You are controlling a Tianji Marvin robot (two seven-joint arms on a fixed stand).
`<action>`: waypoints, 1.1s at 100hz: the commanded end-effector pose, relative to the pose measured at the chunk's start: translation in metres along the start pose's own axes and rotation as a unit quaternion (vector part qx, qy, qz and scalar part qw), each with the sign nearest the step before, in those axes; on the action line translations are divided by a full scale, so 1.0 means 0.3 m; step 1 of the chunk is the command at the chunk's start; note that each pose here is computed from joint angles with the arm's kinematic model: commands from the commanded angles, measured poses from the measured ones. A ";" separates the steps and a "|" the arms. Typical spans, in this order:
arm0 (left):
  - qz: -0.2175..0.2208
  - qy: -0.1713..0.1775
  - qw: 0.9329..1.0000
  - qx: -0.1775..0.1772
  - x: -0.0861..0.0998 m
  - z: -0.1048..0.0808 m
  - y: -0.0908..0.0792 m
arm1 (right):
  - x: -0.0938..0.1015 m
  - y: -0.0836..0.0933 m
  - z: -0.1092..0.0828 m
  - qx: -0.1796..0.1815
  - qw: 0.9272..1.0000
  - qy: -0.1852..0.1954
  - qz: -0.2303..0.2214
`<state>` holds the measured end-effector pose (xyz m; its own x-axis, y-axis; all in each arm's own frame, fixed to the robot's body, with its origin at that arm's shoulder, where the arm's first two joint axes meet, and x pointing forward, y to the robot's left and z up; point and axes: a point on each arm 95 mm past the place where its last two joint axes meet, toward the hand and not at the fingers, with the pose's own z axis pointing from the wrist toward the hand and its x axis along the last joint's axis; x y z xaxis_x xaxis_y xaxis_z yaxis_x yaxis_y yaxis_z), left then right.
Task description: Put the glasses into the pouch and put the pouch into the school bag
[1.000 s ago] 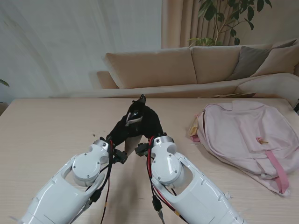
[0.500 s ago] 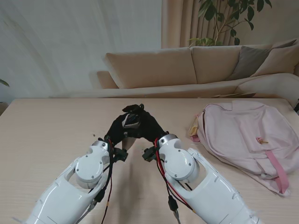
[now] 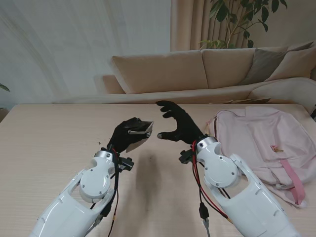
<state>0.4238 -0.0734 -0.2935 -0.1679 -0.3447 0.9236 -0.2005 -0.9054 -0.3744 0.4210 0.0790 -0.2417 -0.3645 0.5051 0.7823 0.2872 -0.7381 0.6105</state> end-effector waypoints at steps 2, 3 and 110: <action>-0.030 0.004 0.999 -0.013 0.019 -0.001 0.011 | 0.004 0.004 -0.014 0.000 1.000 0.008 0.001; -0.031 0.004 0.999 -0.013 0.019 -0.001 0.012 | 0.005 0.004 -0.015 -0.002 1.000 0.009 0.002; 0.028 0.012 0.999 -0.036 -0.001 -0.011 0.000 | 0.342 -0.007 0.057 -0.016 0.921 0.260 -0.289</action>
<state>0.4231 -0.0689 -0.2943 -0.2001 -0.4027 0.8932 -0.2443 -0.8623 -0.4435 0.3980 0.1392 -0.1605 -0.8228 0.5460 0.1577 -0.1172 -0.4345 0.8930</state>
